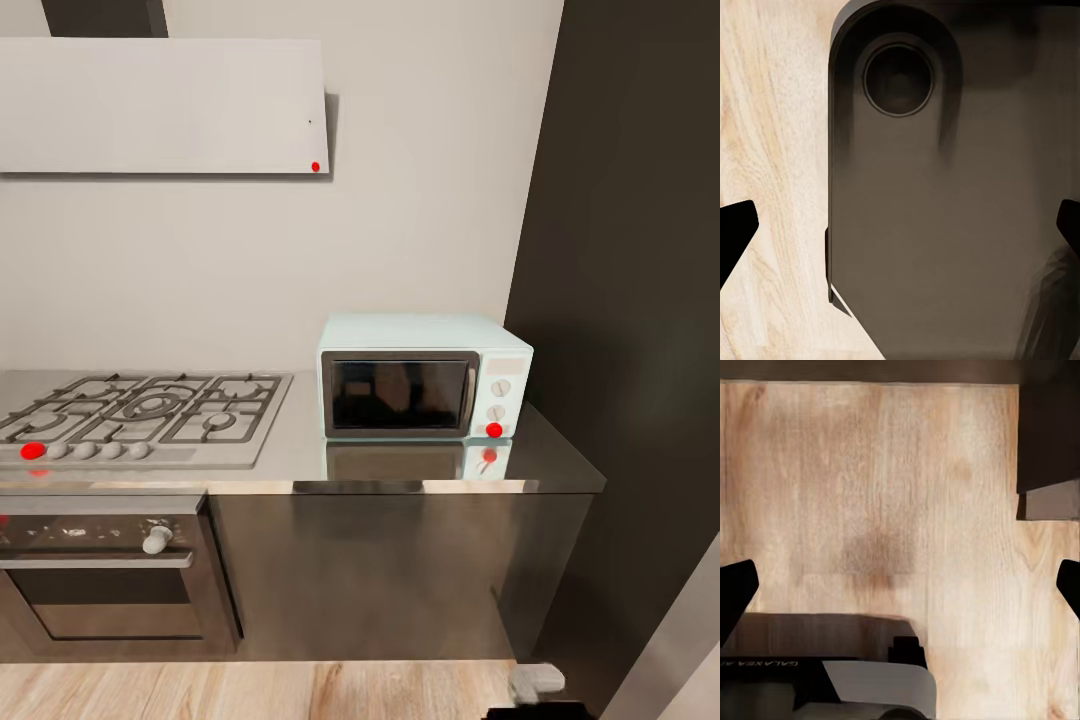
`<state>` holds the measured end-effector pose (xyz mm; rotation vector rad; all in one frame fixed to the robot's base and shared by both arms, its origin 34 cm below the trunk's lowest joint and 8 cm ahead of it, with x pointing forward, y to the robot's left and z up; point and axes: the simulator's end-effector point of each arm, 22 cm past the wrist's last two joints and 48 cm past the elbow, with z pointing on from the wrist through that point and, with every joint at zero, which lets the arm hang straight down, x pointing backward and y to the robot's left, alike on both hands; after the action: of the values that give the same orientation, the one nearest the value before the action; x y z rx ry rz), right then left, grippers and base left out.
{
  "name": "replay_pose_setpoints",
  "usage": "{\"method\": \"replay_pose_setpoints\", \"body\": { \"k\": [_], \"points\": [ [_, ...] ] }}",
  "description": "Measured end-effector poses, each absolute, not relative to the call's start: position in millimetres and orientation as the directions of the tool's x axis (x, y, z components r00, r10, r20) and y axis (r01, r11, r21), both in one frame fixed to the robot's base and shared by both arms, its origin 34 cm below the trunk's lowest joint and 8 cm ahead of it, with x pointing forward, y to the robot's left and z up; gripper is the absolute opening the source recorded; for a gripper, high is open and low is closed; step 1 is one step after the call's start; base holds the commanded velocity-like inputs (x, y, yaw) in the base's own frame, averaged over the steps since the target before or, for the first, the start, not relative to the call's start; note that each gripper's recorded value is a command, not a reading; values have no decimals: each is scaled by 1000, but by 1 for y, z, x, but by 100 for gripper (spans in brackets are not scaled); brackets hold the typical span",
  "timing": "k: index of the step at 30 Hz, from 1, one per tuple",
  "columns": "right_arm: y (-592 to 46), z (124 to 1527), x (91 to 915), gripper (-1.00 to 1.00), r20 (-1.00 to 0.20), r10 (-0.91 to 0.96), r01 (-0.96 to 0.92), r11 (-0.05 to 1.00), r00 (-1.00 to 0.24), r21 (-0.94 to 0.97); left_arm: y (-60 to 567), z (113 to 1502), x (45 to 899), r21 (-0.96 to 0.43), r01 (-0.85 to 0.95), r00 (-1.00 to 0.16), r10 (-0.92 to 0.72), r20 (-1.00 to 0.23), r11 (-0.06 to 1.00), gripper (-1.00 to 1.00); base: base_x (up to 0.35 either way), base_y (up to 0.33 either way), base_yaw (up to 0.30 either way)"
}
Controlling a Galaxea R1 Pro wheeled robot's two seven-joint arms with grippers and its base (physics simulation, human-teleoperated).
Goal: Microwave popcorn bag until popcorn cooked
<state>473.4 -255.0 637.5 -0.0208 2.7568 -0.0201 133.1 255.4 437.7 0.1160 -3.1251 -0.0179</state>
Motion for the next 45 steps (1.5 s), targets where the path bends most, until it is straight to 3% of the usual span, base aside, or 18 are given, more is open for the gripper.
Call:
{"method": "replay_pose_setpoints", "body": {
  "k": [9,18,29,39,45],
  "points": [
    [-256,750,560,100,-558,-15,-4,1000,-830,-20,255,438,133,12,-74,-997,-74,14,997,100,0,0,0],
    [-259,898,686,100,-788,-10,9,1000,-615,-19,256,438,133,12,-73,-997,-73,14,997,100,0,0,0],
    [-266,1060,757,100,-930,5,29,1000,-369,-6,255,438,133,12,-73,-997,-73,14,997,100,0,0,0],
    [-268,1070,762,100,-934,19,38,999,-358,6,255,438,133,12,-73,-997,-73,14,997,100,0,0,0],
    [-270,1043,766,100,-908,20,42,999,-418,3,255,438,133,12,-73,-997,-73,14,997,100,0,0,0]
  ]
}}
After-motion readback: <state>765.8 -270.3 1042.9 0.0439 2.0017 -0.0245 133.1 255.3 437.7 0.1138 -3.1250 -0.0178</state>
